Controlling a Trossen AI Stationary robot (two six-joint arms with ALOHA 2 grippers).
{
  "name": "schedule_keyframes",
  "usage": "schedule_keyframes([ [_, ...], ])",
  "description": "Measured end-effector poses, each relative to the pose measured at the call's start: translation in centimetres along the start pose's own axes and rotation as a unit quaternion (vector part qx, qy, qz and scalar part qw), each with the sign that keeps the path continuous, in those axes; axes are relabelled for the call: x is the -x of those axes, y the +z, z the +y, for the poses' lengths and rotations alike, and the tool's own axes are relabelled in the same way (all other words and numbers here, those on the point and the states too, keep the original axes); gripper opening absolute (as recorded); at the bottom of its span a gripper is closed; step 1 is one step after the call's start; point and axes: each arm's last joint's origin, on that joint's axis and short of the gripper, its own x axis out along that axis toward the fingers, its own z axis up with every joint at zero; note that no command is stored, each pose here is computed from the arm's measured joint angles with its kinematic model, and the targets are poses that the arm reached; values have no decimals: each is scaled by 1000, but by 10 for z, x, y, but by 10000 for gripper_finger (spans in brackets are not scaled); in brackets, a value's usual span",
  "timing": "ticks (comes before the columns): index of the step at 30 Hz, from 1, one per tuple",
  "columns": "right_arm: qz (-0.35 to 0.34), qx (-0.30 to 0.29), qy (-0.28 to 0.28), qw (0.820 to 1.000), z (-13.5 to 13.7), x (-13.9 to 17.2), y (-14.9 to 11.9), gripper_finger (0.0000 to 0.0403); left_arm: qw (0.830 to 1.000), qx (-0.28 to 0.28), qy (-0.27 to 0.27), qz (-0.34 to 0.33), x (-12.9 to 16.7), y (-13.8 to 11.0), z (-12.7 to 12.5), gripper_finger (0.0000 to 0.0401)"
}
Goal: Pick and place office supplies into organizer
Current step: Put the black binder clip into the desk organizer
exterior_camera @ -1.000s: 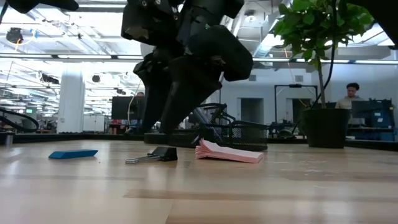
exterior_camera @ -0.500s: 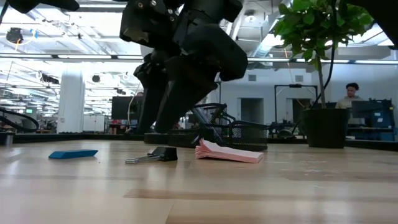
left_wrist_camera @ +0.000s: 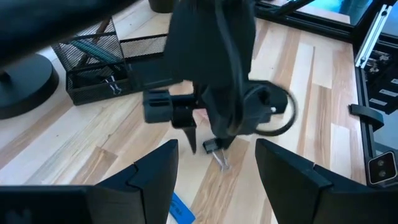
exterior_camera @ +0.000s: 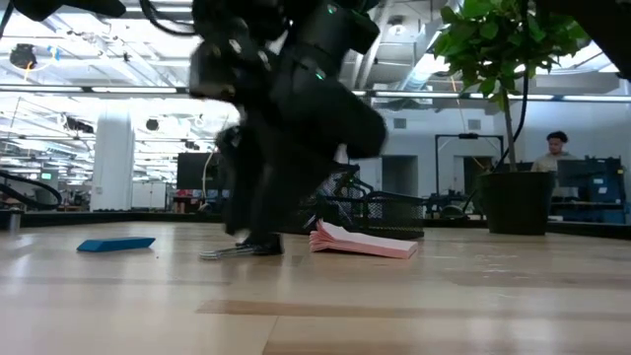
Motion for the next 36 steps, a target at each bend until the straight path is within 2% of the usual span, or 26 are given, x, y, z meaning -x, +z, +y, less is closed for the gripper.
schedule_keyframes([
  [6,28,-7,-1,1000,4,-12,-3,230,1000,-3,1,0,0,0,0,210],
  [13,27,-10,-5,1000,3,-4,-1,230,1000,-3,2,-1,0,0,0,210],
  [18,19,-68,-13,997,-4,10,7,230,1000,-3,2,-2,0,0,0,210],
  [25,79,-162,7,984,-1,19,-1,230,1000,-3,2,-2,0,0,0,210],
  [36,96,-167,16,981,10,14,0,230,1000,-3,2,-2,0,0,0,210],
])
